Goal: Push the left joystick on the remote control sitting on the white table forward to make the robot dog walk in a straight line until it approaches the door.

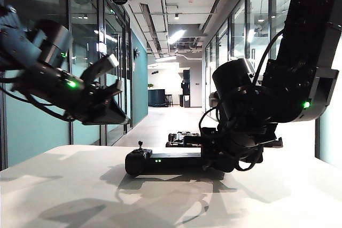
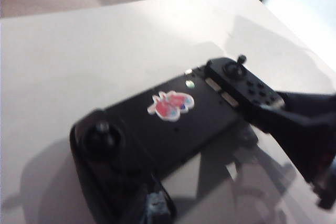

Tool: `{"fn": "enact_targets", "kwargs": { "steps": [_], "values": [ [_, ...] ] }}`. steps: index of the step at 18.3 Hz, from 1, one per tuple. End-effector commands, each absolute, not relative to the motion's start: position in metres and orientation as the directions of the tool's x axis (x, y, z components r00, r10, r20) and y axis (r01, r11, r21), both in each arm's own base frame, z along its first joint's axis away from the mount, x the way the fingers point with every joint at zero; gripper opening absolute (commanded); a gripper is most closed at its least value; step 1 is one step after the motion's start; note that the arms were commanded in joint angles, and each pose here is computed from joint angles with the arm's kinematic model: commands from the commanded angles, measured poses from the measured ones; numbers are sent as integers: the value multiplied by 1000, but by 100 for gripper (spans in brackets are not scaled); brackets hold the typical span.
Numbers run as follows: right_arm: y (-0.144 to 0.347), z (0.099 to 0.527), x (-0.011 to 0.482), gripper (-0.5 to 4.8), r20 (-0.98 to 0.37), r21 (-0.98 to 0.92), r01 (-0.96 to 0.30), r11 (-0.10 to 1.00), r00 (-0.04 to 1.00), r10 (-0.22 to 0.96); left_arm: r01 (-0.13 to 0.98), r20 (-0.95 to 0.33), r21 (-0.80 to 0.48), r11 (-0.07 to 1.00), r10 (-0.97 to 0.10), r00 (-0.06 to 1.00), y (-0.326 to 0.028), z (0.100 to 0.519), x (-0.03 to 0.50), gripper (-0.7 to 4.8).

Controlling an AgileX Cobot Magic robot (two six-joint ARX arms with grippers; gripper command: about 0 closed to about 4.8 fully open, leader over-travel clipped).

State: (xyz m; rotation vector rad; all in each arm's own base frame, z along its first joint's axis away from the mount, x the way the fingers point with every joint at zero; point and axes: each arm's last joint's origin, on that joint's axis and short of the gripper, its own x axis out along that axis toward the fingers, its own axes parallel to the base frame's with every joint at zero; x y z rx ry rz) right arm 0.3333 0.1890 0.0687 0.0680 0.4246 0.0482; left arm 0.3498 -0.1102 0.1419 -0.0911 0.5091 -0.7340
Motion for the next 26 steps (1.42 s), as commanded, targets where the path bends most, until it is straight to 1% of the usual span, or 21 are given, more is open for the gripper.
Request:
{"fn": "enact_targets", "kwargs": {
  "steps": [1,5,9,17,24,26],
  "values": [
    [189,72,335,175,-391,66,-23,998,919,48,631,-410,-253,733,-672,617,-113,135,361,-6],
    [189,72,335,175,-391,67,-25,997,919,50,667,-411,-260,698,-705,578,-118,126,375,-6],
    [189,72,334,175,-392,67,-25,997,919,49,704,-445,-244,666,-722,529,-124,118,394,-6],
    [189,72,335,175,-392,67,-25,997,919,50,714,-454,-249,654,-730,510,-130,98,414,-6],
    [189,72,334,175,-393,66,-25,997,918,49,718,-443,-240,654,-732,518,-133,96,426,-6],
    [189,72,334,175,-393,66,-25,997,918,49,719,-440,-219,660,-724,531,-133,97,427,-6]
  ]
}}
